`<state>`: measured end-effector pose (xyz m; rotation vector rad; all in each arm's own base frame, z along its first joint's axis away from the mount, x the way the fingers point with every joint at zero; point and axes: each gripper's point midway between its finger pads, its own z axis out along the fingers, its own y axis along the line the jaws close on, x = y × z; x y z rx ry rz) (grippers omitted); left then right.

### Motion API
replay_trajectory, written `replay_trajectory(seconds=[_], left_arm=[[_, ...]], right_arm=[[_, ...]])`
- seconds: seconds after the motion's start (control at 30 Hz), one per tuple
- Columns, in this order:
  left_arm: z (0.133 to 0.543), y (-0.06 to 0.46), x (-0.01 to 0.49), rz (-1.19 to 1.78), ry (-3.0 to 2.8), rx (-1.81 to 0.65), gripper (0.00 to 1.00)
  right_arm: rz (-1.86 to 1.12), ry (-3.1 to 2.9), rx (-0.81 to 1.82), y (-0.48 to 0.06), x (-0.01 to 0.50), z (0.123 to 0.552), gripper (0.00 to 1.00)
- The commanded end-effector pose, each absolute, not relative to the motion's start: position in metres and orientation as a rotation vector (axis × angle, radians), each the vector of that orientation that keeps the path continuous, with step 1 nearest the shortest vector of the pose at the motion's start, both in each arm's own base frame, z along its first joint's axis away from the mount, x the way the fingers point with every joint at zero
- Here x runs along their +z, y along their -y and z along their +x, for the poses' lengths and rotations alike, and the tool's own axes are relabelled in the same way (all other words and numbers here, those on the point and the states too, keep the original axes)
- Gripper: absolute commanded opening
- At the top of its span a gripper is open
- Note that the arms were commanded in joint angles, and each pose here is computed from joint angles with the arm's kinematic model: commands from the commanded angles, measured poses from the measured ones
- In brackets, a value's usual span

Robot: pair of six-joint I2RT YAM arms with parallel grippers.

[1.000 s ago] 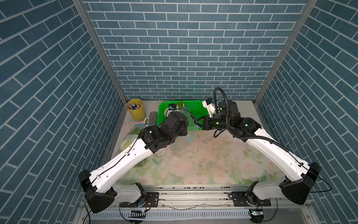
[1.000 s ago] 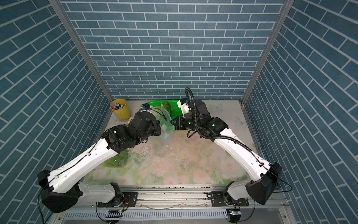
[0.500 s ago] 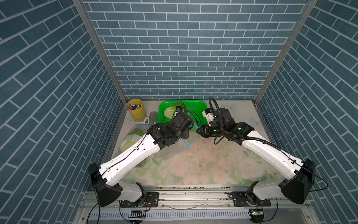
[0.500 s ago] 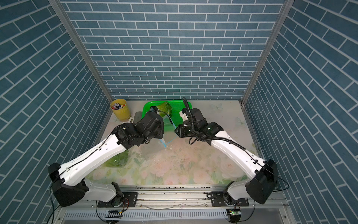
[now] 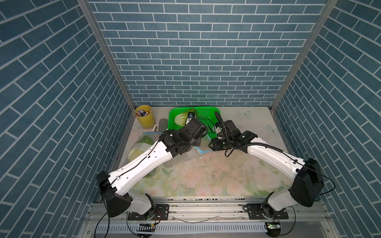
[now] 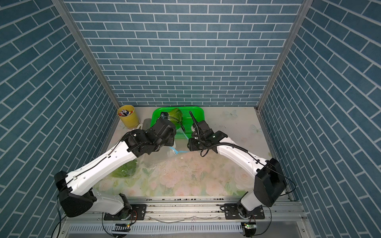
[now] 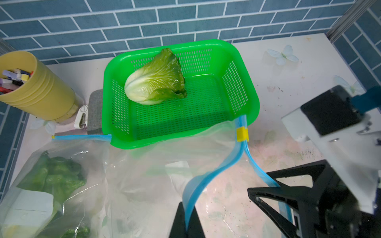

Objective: Put the chinese cabbages into a zipper bag and zip it
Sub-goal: Open the zipper of the food storage bag at the center of the board, then move the basket to the center of the board.

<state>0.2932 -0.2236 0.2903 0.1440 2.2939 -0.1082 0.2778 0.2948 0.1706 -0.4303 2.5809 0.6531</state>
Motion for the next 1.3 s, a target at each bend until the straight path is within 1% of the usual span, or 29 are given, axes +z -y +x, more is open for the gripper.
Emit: replay_trajectory(seconds=[0.0, 0.17, 0.33, 0.5, 0.77, 0.83, 0.93, 0.97, 1.07, 1.1, 1.27], left_arm=[[0.290, 0.210, 0.293, 0.131, -2.278, -0.059, 0.00], [0.288, 0.214, 0.271, 0.127, -2.313, -0.078, 0.00], [0.289, 0.216, 0.266, 0.116, -2.313, -0.088, 0.00], [0.291, 0.219, 0.261, 0.126, -2.320, -0.082, 0.00], [0.293, 0.221, 0.258, 0.132, -2.325, -0.077, 0.00], [0.293, 0.221, 0.259, 0.131, -2.324, -0.078, 0.00], [0.293, 0.219, 0.260, 0.127, -2.319, -0.076, 0.00], [0.293, 0.219, 0.262, 0.123, -2.316, -0.079, 0.00], [0.292, 0.219, 0.262, 0.124, -2.314, -0.089, 0.00], [0.291, 0.218, 0.261, 0.123, -2.315, -0.086, 0.00], [0.290, 0.214, 0.260, 0.101, -2.311, -0.093, 0.00]], right_arm=[[-0.432, -2.552, 0.598, -0.290, 0.166, 0.287, 0.50], [-0.481, -2.523, 0.656, -0.300, 0.176, 0.287, 0.51], [-0.519, -2.470, 0.705, -0.306, 0.195, 0.285, 0.54], [-0.594, -2.358, 0.837, -0.318, 0.225, 0.277, 0.58], [-0.604, -2.208, 0.931, -0.320, 0.280, 0.272, 0.59], [-0.570, -2.204, 0.910, -0.316, 0.288, 0.276, 0.59], [-0.447, -2.244, 0.821, -0.301, 0.285, 0.296, 0.60], [-0.399, -2.259, 0.816, -0.297, 0.281, 0.304, 0.62], [-0.291, -2.319, 0.918, -0.294, 0.267, 0.326, 0.62], [-0.272, -2.338, 0.914, -0.294, 0.261, 0.333, 0.62], [-0.229, -2.446, 0.738, -0.292, 0.220, 0.372, 0.62]])
